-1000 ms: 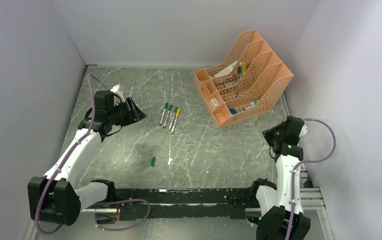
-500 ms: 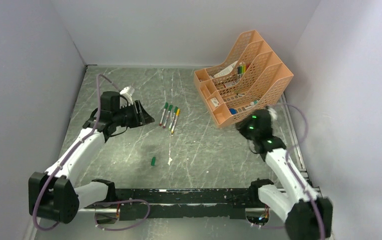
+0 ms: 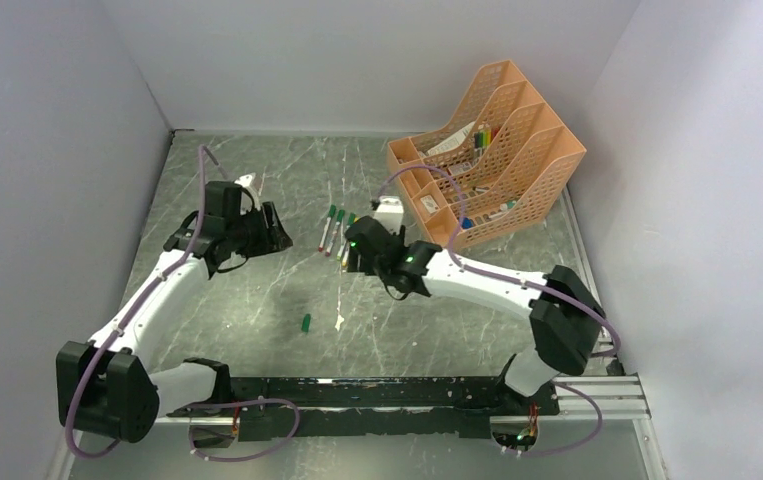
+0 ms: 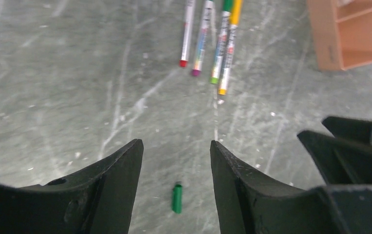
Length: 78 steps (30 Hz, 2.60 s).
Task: Insert the pens into the pen caps
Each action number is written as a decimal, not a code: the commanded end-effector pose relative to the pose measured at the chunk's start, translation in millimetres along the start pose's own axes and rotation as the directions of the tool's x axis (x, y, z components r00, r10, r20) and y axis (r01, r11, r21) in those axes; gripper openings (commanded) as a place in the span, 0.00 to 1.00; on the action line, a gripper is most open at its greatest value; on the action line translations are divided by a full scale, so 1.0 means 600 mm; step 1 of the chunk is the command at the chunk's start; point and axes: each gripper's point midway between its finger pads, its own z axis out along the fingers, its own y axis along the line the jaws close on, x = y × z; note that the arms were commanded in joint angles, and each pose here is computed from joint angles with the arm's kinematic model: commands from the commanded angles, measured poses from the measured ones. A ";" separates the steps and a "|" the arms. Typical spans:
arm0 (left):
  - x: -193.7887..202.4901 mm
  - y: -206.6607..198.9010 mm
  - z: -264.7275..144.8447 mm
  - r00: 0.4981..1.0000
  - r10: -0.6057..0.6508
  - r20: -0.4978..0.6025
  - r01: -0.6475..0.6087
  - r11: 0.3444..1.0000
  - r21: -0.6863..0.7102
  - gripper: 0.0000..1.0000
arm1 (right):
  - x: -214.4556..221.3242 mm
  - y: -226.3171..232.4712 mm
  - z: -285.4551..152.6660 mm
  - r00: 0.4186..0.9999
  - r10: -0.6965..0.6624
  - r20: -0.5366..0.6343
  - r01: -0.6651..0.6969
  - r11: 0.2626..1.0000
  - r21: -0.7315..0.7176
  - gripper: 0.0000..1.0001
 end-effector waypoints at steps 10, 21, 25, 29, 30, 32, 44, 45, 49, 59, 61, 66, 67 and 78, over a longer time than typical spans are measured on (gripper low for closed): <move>-0.044 0.076 -0.048 0.980 -0.106 0.169 0.139 0.970 -0.201 0.65 | -0.015 0.029 -0.052 0.987 -0.139 0.085 0.144 0.988 -0.063 0.75; 0.004 0.154 -0.043 0.952 -0.280 0.121 0.305 0.892 -0.334 0.70 | 0.060 0.046 -0.058 0.973 -0.230 -0.023 0.218 0.944 -0.248 0.77; 0.010 0.204 -0.062 0.889 -0.437 0.137 0.458 0.844 -0.280 0.72 | 0.117 0.067 -0.041 0.955 -0.287 -0.077 0.249 0.914 -0.319 0.76; 0.019 0.225 -0.065 0.827 -0.550 0.120 0.562 0.799 -0.214 0.71 | 0.168 0.095 -0.026 0.925 -0.362 -0.117 0.302 0.886 -0.350 0.76; 0.021 0.227 -0.064 0.818 -0.564 0.116 0.575 0.791 -0.209 0.71 | 0.180 0.102 -0.025 0.916 -0.381 -0.124 0.317 0.879 -0.357 0.76; 0.024 0.230 -0.064 0.808 -0.576 0.123 0.589 0.781 -0.208 0.71 | 0.199 0.115 -0.019 0.902 -0.410 -0.136 0.336 0.864 -0.375 0.76; 0.041 0.255 -0.078 0.771 -0.617 0.160 0.637 0.740 -0.218 0.72 | 0.271 0.224 -0.014 0.834 -0.535 -0.136 0.413 0.769 -0.488 0.65; 0.042 0.257 -0.079 0.770 -0.618 0.161 0.638 0.739 -0.217 0.72 | 0.274 0.232 -0.013 0.831 -0.539 -0.138 0.415 0.765 -0.493 0.66; 0.040 0.255 -0.083 0.775 -0.608 0.172 0.632 0.745 -0.214 0.72 | 0.290 0.242 -0.006 0.820 -0.552 -0.151 0.425 0.764 -0.485 0.67; 0.050 0.253 -0.082 0.780 -0.604 0.167 0.626 0.751 -0.210 0.72 | 0.308 0.213 0.020 0.810 -0.556 -0.186 0.454 0.796 -0.400 0.48; 0.050 0.253 -0.083 0.782 -0.599 0.170 0.623 0.753 -0.212 0.72 | 0.304 0.209 0.026 0.815 -0.550 -0.184 0.461 0.806 -0.372 0.41; 0.048 0.253 -0.085 0.786 -0.593 0.174 0.618 0.757 -0.210 0.71 | 0.290 0.204 0.033 0.813 -0.556 -0.173 0.486 0.812 -0.324 0.21; 0.047 0.252 -0.085 0.786 -0.593 0.173 0.618 0.758 -0.207 0.71 | 0.285 0.204 0.034 0.814 -0.556 -0.169 0.490 0.813 -0.313 0.16; 0.022 0.226 -0.090 0.824 -0.532 0.195 0.559 0.820 -0.123 0.68 | 0.108 0.100 0.022 0.928 -0.366 -0.072 0.347 0.917 -0.195 0.00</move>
